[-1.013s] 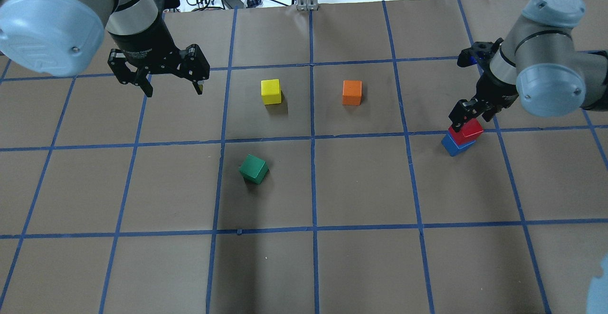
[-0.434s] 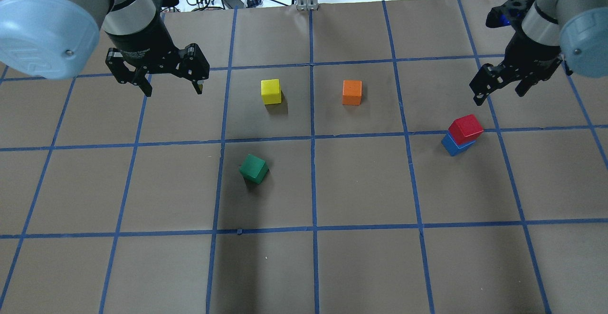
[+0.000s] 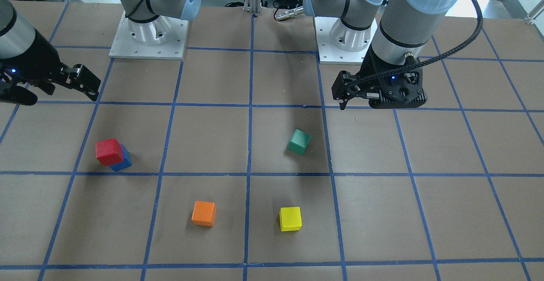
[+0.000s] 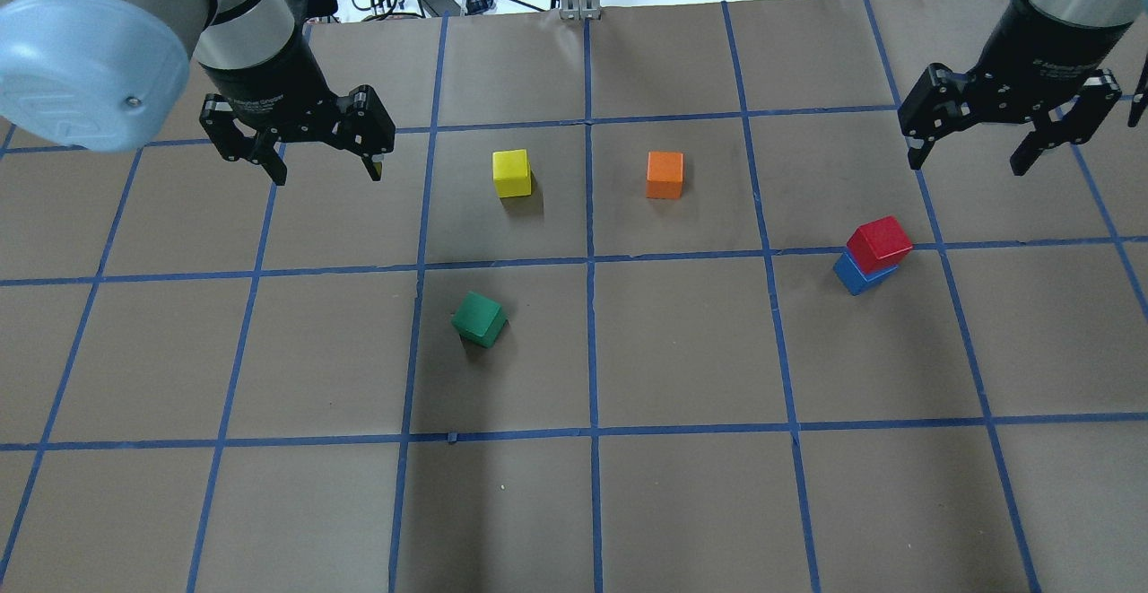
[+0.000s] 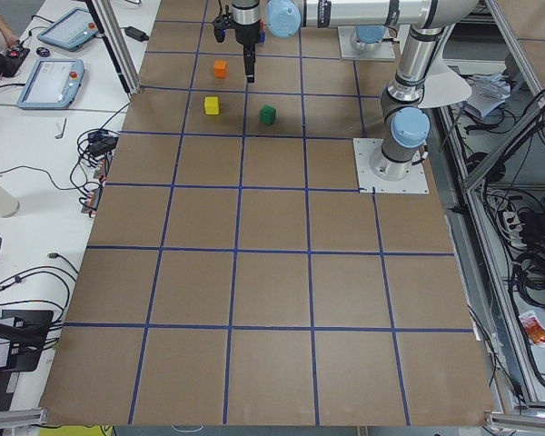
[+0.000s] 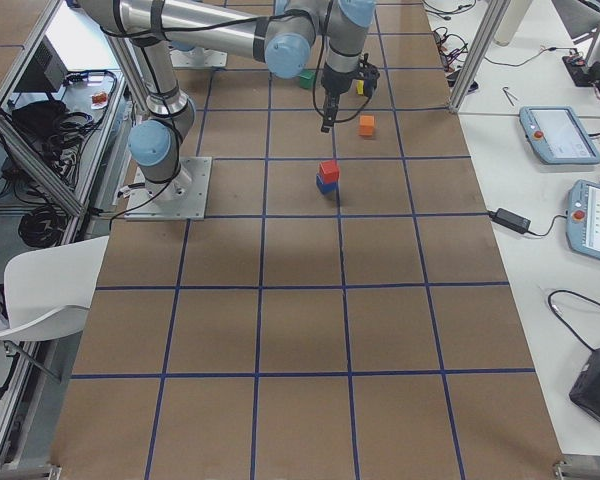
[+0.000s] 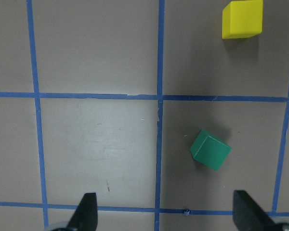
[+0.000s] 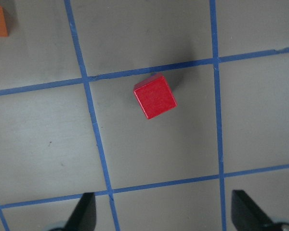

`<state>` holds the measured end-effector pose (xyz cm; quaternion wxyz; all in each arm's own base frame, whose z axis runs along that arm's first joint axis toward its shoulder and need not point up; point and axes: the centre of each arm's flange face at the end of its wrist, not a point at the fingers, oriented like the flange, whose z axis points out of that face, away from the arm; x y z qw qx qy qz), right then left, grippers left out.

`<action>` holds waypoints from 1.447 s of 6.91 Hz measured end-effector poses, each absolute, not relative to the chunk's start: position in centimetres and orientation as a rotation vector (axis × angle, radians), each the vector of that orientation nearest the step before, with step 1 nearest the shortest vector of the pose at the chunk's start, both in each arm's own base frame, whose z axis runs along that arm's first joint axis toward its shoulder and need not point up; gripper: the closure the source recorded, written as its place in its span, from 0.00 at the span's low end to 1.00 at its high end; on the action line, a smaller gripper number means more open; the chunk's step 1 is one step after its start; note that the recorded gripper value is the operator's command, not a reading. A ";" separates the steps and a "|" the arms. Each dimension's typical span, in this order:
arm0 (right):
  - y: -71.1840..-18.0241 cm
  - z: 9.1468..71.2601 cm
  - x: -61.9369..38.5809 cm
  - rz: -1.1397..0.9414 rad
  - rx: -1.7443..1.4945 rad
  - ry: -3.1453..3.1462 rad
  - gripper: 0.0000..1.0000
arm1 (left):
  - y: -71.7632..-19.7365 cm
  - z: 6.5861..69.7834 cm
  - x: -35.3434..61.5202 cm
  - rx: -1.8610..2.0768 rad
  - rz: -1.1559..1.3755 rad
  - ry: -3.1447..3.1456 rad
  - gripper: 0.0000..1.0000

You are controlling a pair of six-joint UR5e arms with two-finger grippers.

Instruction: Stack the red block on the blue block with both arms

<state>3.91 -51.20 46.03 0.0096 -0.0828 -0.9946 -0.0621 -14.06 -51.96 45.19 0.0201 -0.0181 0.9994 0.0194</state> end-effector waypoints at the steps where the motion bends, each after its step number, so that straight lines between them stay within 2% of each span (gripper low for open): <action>1: -50.4 46.6 7.7 -0.182 -0.285 -3.096 0.00 | -52.0 44.9 -14.1 -0.059 0.067 3.100 0.00; 3: -49.4 46.9 11.9 -0.170 -0.279 -3.091 0.00 | -52.0 44.9 -14.0 -0.061 0.066 3.100 0.00; 10: -49.1 47.7 11.3 -0.147 -0.351 -3.157 0.00 | -52.0 44.8 -14.0 -0.058 0.067 3.097 0.00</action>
